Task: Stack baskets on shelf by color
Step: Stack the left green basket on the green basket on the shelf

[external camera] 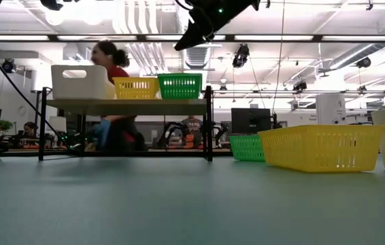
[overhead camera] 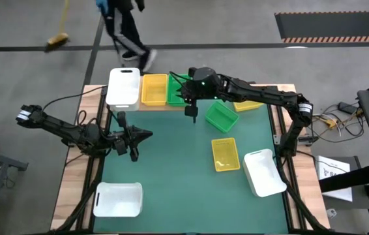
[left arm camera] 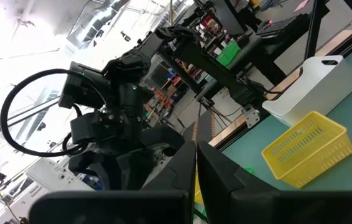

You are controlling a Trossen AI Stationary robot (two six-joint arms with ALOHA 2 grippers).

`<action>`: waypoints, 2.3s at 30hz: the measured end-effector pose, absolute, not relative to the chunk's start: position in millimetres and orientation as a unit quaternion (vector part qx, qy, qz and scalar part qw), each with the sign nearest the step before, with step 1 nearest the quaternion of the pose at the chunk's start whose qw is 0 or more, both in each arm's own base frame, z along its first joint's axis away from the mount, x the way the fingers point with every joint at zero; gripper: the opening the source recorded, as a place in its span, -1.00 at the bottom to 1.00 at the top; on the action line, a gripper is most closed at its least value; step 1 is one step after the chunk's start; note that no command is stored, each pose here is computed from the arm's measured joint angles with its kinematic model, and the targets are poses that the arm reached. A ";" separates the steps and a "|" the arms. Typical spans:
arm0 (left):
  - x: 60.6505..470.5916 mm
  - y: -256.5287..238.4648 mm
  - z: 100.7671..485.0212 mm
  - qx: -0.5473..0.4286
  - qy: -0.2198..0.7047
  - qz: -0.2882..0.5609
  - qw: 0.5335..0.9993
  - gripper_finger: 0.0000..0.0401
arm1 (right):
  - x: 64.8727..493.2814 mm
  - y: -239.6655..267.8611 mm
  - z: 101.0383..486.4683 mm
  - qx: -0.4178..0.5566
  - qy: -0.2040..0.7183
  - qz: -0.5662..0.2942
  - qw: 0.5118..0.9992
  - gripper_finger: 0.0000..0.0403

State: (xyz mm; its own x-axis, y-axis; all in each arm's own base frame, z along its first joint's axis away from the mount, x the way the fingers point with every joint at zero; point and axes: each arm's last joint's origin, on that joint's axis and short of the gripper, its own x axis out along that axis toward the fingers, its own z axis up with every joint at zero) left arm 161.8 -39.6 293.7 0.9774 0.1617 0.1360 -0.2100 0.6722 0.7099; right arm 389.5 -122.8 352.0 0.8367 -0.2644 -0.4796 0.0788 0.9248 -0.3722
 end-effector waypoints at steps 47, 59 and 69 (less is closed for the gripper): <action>174.2 -43.7 287.0 0.354 -0.012 0.091 0.931 -1.00 | 392.6 -51.9 328.2 -0.172 0.312 0.000 0.934 -0.96; 173.0 -43.3 288.2 0.356 -0.016 0.092 0.930 -1.00 | 396.4 -57.0 309.2 -0.171 0.281 -0.013 0.944 -0.96; 172.7 -43.2 289.9 0.354 -0.023 0.095 0.930 -1.00 | 390.7 -83.0 289.4 -0.144 0.287 -0.051 0.946 -0.96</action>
State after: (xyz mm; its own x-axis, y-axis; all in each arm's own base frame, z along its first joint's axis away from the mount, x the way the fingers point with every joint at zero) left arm 172.7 -43.2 289.9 0.9807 0.1610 0.1109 -0.1940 0.7316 0.6536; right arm 390.7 -83.0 289.4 0.8297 -0.1791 -0.5287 0.0134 0.9533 -0.3019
